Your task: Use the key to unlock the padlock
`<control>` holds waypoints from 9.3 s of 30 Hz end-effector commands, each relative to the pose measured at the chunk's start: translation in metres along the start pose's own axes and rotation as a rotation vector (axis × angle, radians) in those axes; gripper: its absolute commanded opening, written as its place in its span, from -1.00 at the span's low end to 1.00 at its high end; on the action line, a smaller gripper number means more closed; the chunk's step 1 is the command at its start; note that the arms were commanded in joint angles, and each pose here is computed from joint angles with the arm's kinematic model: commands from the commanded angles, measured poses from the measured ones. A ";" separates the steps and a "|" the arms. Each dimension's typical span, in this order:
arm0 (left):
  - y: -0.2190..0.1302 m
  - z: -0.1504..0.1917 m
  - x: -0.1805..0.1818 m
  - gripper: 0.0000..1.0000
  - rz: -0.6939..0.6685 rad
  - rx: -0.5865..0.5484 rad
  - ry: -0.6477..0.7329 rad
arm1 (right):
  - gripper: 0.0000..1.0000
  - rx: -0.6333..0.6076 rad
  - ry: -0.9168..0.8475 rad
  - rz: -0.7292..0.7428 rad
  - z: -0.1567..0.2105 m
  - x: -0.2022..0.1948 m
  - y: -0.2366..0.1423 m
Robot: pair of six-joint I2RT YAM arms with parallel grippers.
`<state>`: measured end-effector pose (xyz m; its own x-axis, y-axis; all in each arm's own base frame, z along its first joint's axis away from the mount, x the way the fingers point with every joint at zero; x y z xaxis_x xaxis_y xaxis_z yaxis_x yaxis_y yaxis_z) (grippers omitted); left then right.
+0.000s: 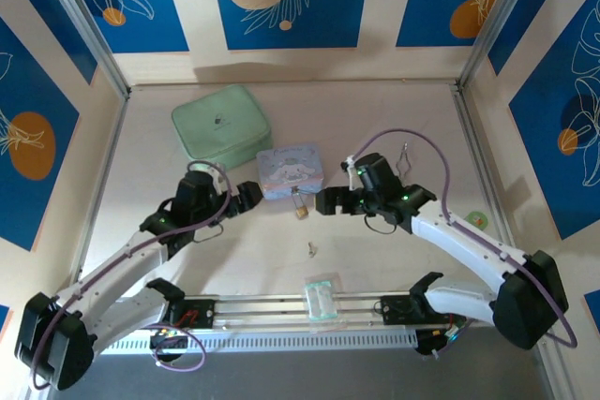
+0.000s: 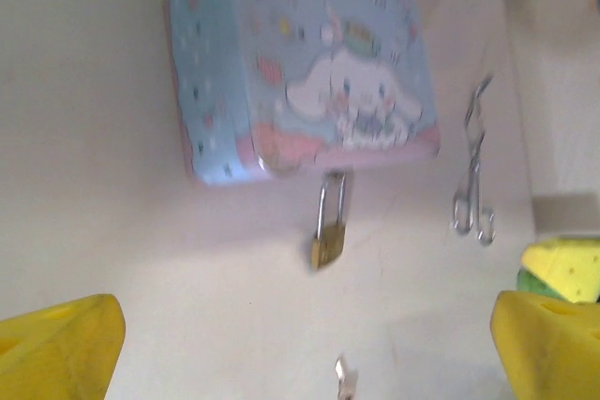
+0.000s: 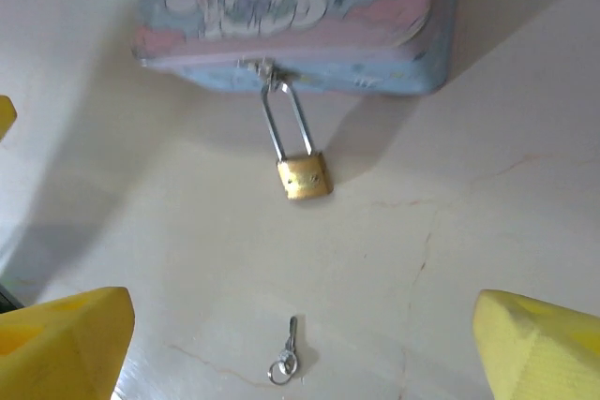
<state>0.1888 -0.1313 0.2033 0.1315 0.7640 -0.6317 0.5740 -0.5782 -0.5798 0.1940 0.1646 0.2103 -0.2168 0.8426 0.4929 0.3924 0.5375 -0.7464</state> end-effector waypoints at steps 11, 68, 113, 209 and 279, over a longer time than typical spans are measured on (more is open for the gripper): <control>0.015 0.030 -0.016 0.96 -0.002 0.058 -0.022 | 0.33 0.140 -0.012 0.136 0.055 0.036 0.043; 0.047 0.047 -0.013 0.80 0.022 0.120 -0.024 | -0.97 0.327 -0.029 0.118 0.103 0.016 0.095; 0.075 0.064 -0.046 0.04 0.147 -0.016 -0.162 | -1.00 0.133 0.236 -0.253 0.060 0.001 0.048; 0.045 0.026 -0.096 -1.00 0.649 -0.209 -0.309 | -0.44 -0.065 0.296 -0.925 0.005 0.024 0.005; 0.085 0.050 -0.047 0.30 0.019 -0.090 -0.020 | -1.00 -0.128 0.568 -0.495 0.026 -0.037 0.022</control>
<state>0.1862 -0.2256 0.1584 0.0719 0.7379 -0.6710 0.6206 -0.5598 -0.5491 0.1882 0.1525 0.1711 0.0341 0.3175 0.9477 0.4651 0.8342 -0.2962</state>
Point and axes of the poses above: each hand's point on the last joint's axis, 136 mm out from that joint toward the fingers, its own y axis out along the fingers, its own x axis along the line the jaws close on, z = x × y, the point moved 10 cm from there along -y, back along the fingers, and after that the axes turned 6 degrees about y, right-handed, at the moved point
